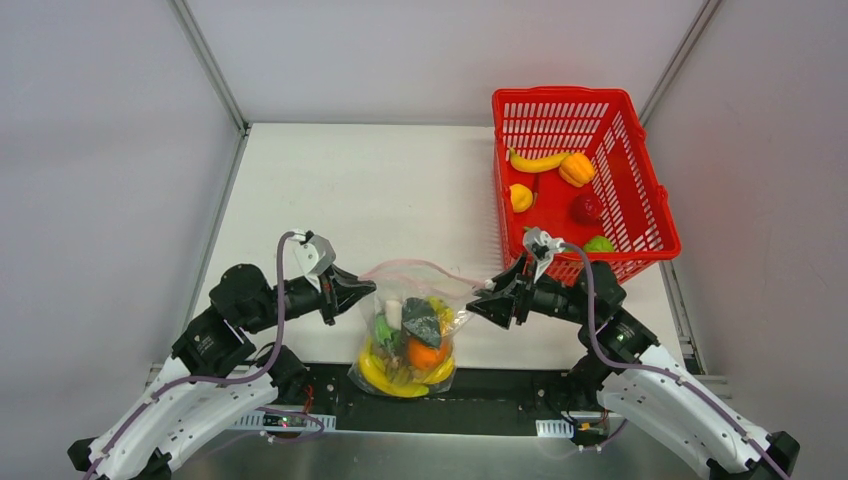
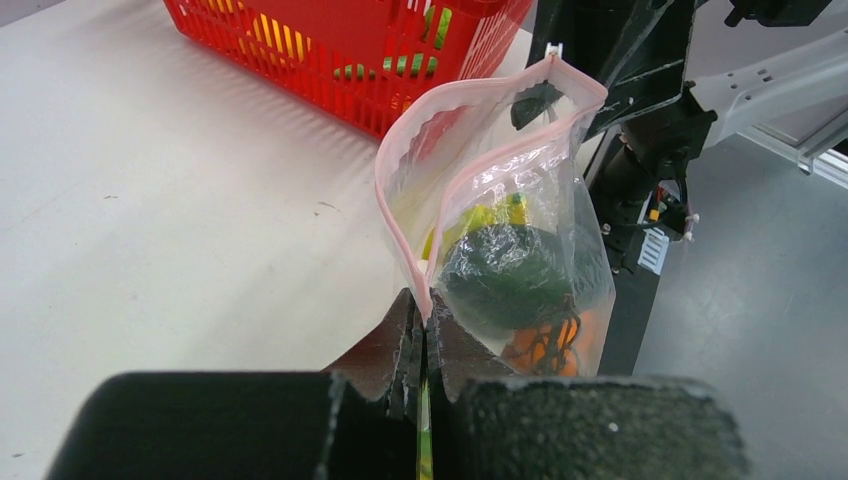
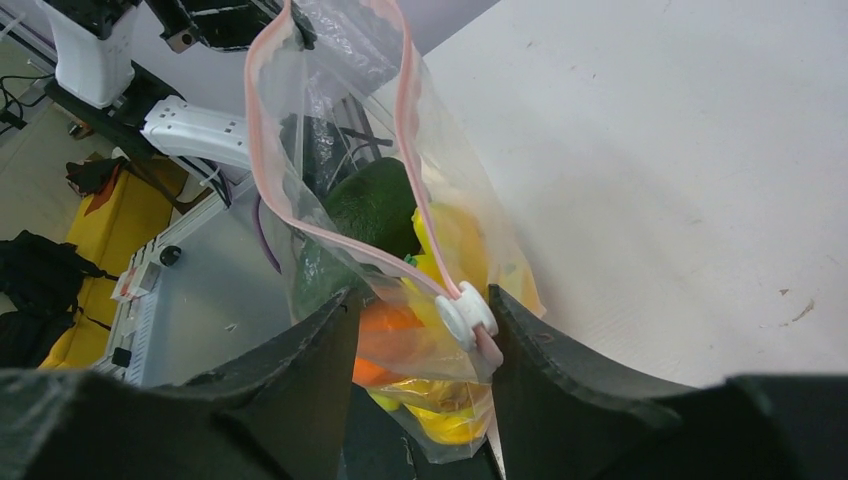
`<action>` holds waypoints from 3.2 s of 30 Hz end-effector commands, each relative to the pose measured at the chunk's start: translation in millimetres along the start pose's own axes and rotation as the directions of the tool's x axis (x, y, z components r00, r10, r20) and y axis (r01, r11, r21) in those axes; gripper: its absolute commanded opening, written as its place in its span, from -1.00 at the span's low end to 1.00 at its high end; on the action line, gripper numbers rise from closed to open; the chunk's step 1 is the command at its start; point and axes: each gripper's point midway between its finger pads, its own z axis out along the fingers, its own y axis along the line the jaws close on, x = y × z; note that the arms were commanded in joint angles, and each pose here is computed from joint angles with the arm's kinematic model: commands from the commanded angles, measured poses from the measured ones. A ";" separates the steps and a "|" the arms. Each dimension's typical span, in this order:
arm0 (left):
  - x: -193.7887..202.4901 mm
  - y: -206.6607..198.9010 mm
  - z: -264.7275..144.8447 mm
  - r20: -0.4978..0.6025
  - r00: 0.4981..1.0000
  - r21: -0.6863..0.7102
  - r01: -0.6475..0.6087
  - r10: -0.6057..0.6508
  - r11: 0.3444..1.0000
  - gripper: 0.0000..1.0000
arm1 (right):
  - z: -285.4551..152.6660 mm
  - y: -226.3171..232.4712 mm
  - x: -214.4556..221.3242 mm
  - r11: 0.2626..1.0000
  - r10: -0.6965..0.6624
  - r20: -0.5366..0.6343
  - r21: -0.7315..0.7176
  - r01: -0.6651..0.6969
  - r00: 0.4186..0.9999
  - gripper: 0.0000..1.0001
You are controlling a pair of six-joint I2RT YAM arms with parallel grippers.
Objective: Place the food in the zip-top bag and seal the zipper
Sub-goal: Adjust the zipper food storage bag at the center of the board, then zip the zipper food storage bag at the center of the board.
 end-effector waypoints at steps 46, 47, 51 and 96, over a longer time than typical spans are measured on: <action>-26.4 37.7 -27.2 0.109 0.994 -0.260 0.010 0.019 0.966 -1.00 | 2.1 34.3 -27.1 0.987 -0.051 0.027 -0.151 0.055 0.998 -1.00; -27.8 38.6 -29.2 0.108 0.994 -0.268 0.006 0.024 0.963 -1.00 | 3.5 31.3 -31.5 0.989 -0.064 0.033 -0.130 0.067 0.997 -1.00; -54.8 51.6 -53.1 0.129 0.986 -0.381 -0.050 0.107 0.923 -1.00 | 11.9 30.3 -64.9 0.994 -0.064 0.097 -0.077 0.071 0.993 -1.00; -129.8 -37.3 55.4 -0.014 0.992 0.226 -0.120 0.126 0.967 0.98 | 21.9 41.6 -66.6 0.986 -0.103 -0.087 -0.141 0.090 0.991 -1.00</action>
